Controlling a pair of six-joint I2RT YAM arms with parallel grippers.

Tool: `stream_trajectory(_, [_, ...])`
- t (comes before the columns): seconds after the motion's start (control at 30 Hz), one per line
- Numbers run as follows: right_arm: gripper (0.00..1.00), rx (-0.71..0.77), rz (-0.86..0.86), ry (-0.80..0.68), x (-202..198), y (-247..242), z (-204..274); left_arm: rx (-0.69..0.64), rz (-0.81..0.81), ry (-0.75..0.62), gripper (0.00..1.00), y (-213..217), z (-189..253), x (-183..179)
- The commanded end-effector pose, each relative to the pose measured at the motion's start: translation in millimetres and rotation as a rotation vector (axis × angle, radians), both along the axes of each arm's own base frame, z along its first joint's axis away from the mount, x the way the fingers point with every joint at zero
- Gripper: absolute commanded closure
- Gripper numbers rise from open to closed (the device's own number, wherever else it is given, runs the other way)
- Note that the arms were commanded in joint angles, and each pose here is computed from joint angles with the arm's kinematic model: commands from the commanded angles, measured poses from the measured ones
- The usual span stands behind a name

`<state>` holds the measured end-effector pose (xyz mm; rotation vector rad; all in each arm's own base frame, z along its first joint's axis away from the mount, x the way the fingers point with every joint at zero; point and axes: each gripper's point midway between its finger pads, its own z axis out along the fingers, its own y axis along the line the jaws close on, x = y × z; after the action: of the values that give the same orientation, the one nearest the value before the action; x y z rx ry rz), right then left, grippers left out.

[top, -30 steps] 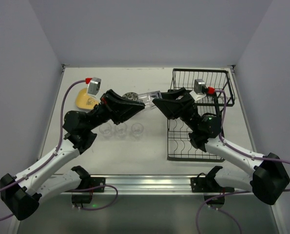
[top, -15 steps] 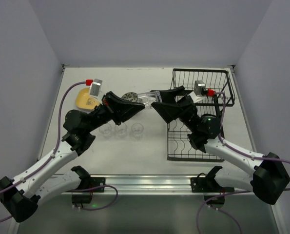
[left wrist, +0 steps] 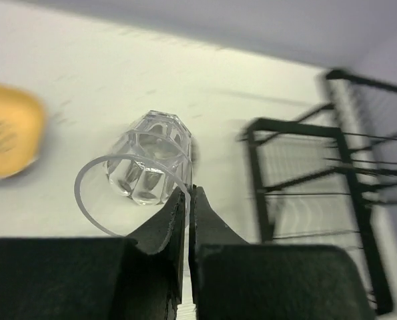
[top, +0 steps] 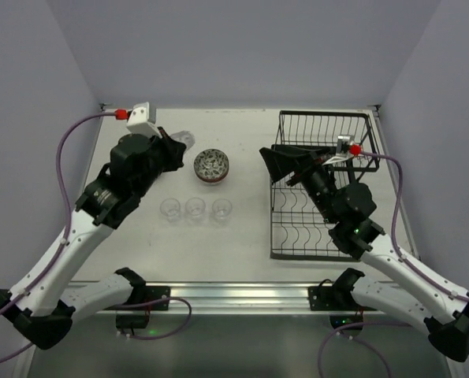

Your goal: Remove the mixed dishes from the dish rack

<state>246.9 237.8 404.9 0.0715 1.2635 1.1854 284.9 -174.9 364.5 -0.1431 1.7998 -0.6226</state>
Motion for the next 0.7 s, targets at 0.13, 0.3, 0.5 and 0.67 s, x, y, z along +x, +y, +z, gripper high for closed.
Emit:
stream_trajectory(0.13, [0.01, -0.364, -0.356, 0.230, 19, -68, -54, 0.535, 0.213, 0.554, 1.00, 116, -152, 10])
stream_trajectory(0.3, [0.01, -0.428, -0.417, 0.230, 13, -89, -62, 0.564, 0.237, 0.682, 1.00, 130, -192, 6])
stream_trajectory(0.5, [0.01, -0.498, -0.424, 0.235, 13, -93, -79, 0.551, 0.233, 0.818, 1.00, 147, -232, 7])
stream_trajectory(0.67, [0.01, -0.502, -0.472, 0.241, 13, -105, -84, 0.571, 0.194, 0.926, 1.00, 151, -272, -10])
